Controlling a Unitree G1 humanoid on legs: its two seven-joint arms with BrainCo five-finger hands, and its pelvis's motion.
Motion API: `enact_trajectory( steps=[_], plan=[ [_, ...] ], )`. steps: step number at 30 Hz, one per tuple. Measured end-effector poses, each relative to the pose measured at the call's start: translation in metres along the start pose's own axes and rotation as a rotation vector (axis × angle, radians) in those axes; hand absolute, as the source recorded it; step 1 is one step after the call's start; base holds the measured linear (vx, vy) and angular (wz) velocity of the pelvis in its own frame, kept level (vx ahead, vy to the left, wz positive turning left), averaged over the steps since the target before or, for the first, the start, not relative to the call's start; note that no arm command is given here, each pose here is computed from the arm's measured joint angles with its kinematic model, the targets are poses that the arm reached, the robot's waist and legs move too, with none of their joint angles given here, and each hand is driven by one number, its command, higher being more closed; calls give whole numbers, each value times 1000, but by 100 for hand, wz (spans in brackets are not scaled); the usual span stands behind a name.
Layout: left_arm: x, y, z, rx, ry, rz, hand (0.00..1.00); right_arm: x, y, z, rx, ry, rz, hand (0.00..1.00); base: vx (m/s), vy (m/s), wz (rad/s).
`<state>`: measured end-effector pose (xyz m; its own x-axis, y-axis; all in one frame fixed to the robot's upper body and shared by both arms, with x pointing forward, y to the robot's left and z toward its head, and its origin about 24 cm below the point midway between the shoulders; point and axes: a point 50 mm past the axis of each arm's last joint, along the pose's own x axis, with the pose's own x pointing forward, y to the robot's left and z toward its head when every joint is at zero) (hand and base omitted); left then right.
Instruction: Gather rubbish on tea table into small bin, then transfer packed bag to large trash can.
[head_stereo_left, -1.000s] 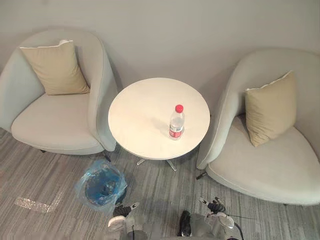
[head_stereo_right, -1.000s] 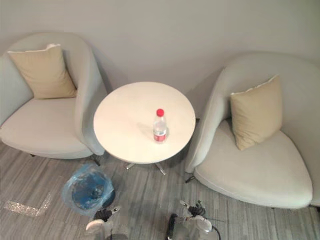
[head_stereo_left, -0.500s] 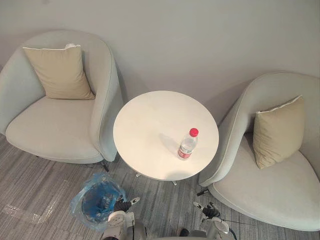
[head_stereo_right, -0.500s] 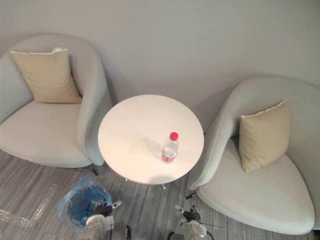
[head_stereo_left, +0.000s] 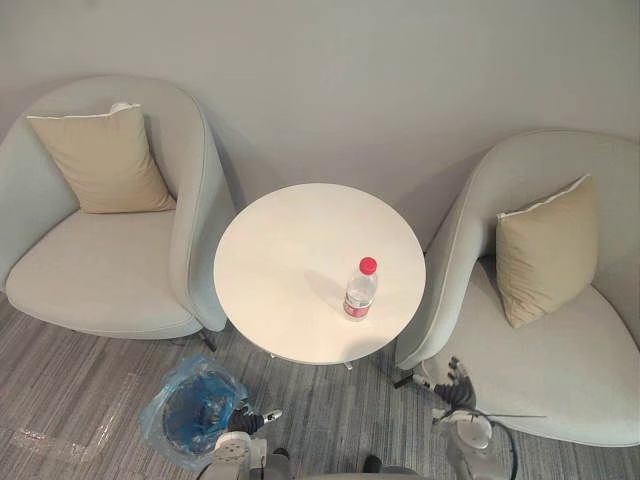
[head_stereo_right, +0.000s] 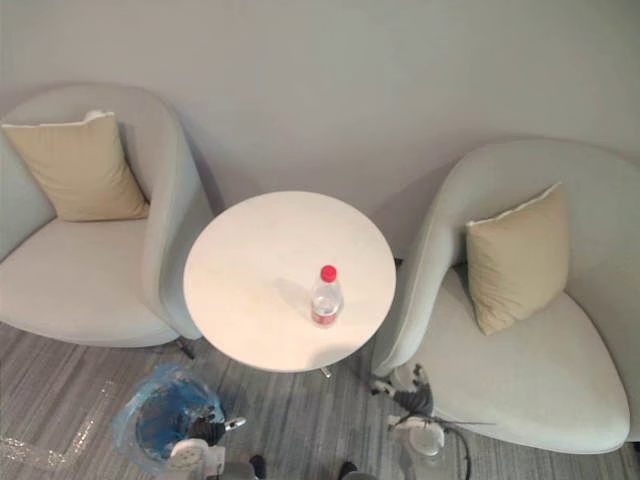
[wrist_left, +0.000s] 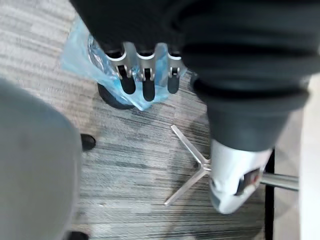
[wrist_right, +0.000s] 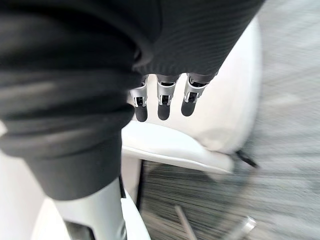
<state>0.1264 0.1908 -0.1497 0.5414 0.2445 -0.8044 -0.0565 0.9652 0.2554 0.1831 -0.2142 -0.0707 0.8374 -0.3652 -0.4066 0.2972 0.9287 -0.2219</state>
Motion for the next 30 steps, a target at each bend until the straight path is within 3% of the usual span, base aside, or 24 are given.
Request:
enact_trajectory(
  steps=[12,30],
  plan=[
    [-1,3,-1,44,-28,-3,0,7,8,45,-206,-235,91,0,-56,10,5],
    [1,4,27,28,-144,3,0,31,42,116,-191,-451,111,0,24,12,14]
  ],
)
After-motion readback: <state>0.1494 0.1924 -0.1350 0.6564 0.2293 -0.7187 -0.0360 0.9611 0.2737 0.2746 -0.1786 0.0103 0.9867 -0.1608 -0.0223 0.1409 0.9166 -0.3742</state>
